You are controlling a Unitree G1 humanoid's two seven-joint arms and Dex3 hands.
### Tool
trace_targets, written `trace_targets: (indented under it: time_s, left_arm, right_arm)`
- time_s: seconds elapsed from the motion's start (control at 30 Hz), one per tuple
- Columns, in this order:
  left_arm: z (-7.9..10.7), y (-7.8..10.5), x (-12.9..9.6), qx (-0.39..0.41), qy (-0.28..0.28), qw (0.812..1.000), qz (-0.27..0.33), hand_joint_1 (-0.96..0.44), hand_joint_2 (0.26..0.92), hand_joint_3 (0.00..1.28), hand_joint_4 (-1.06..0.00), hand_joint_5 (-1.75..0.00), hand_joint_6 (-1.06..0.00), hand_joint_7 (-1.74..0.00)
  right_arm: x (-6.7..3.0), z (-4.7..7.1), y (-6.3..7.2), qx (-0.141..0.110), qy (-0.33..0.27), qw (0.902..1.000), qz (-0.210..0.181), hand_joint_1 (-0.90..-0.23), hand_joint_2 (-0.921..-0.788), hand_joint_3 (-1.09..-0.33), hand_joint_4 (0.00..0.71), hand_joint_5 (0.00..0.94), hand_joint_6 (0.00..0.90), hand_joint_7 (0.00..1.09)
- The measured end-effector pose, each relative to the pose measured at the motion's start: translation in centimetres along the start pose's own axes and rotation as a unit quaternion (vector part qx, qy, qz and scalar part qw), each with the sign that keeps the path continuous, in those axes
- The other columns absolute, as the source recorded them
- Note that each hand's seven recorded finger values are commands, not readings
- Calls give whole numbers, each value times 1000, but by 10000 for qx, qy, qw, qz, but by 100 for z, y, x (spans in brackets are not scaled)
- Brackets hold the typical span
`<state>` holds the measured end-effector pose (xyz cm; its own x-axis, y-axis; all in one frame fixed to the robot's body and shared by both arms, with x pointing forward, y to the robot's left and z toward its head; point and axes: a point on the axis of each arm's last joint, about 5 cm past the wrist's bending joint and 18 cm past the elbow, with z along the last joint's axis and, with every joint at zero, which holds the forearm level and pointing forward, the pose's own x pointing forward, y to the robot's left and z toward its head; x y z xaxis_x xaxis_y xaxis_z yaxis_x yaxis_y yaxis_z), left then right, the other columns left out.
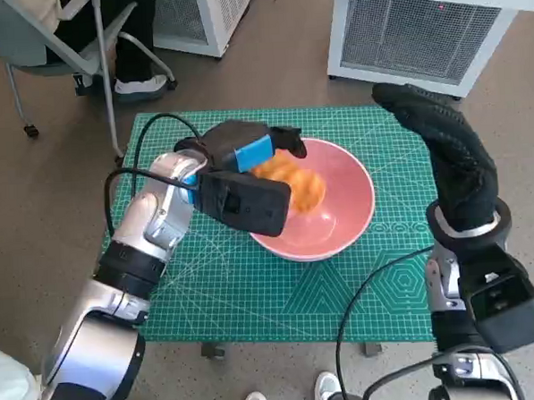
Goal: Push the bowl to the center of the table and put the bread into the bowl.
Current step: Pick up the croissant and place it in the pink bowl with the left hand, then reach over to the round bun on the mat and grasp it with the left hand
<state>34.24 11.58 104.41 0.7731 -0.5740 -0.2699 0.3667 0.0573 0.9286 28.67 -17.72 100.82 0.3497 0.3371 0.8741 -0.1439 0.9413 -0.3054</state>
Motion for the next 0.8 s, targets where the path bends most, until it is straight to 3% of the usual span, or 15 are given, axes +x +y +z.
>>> trace_targets:
  time_s: [0.27,0.47,0.8]
  left_arm:
    - [-59,87,-217,-70,-431,9982,415,-311,793,43,-157,-4,-135,-259]
    - [-181,44,-448,-141,-659,9942,834,-353,808,36,-180,-15,-151,-267]
    - [-514,-137,-1117,-264,-741,9843,1580,-392,827,24,-232,-30,-172,-279]
  right_arm:
    - [-3,-1,2,7,8,10000,-7,-637,-921,-843,-1,494,-1,732]
    - [-1,-2,16,35,11,10000,6,-636,-921,-845,-1,492,-1,730]
    - [1,0,50,197,31,9998,-56,-635,-921,-846,-1,483,-1,725]
